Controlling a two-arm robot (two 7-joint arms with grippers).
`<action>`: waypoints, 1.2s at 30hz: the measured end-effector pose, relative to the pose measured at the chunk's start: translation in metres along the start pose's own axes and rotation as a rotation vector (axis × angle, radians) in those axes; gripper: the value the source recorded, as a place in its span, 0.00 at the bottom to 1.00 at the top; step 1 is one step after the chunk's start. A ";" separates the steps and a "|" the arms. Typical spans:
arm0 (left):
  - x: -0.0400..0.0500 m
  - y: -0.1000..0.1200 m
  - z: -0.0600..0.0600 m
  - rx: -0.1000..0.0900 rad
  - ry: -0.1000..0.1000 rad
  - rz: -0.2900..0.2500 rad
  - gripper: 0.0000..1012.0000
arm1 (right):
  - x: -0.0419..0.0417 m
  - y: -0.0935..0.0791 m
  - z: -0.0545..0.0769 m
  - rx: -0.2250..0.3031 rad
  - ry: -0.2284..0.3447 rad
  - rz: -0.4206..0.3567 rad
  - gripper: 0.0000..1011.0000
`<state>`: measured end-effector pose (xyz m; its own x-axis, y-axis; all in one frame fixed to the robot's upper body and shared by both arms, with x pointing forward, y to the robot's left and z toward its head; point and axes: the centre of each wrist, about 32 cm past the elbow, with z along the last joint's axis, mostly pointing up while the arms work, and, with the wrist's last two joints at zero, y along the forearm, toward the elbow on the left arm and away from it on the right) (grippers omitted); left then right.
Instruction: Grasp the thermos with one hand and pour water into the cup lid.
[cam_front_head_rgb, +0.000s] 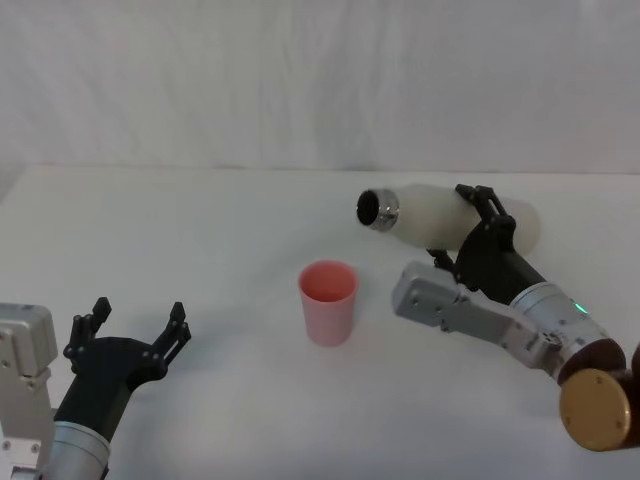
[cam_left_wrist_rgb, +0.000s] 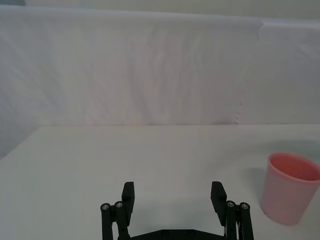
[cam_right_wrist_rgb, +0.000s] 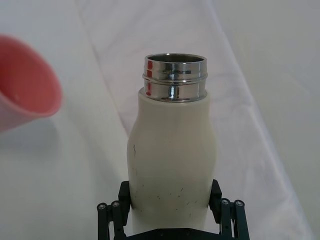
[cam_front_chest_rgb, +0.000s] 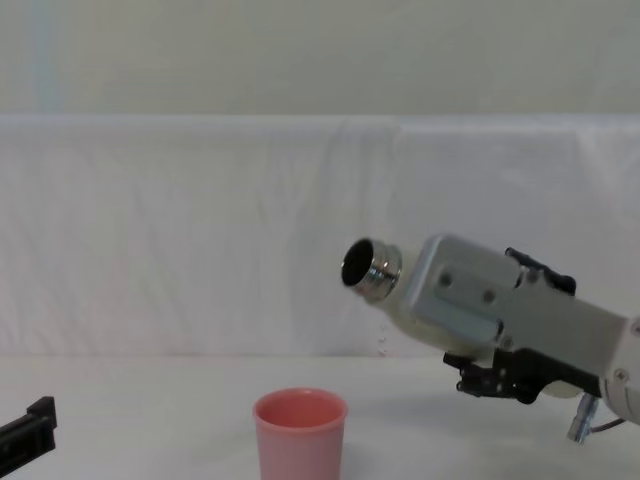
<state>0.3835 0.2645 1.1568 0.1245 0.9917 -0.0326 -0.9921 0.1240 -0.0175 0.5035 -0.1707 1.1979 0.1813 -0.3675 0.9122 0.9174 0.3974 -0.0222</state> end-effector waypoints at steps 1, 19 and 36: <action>0.0000 0.000 0.000 0.000 0.000 0.000 0.99 | 0.0001 -0.001 0.000 0.003 0.028 -0.009 0.94; 0.0000 0.000 0.000 0.000 0.000 0.000 0.99 | 0.0005 -0.008 0.002 0.013 0.276 -0.097 0.94; 0.0000 0.000 0.000 0.000 0.000 0.000 0.99 | 0.0108 -0.007 -0.001 0.006 0.601 -0.056 0.94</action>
<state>0.3835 0.2645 1.1568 0.1245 0.9917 -0.0327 -0.9921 0.1240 -0.0176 0.4999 -0.1783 1.2075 0.3032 -0.7983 0.5204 0.9295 0.3682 0.0232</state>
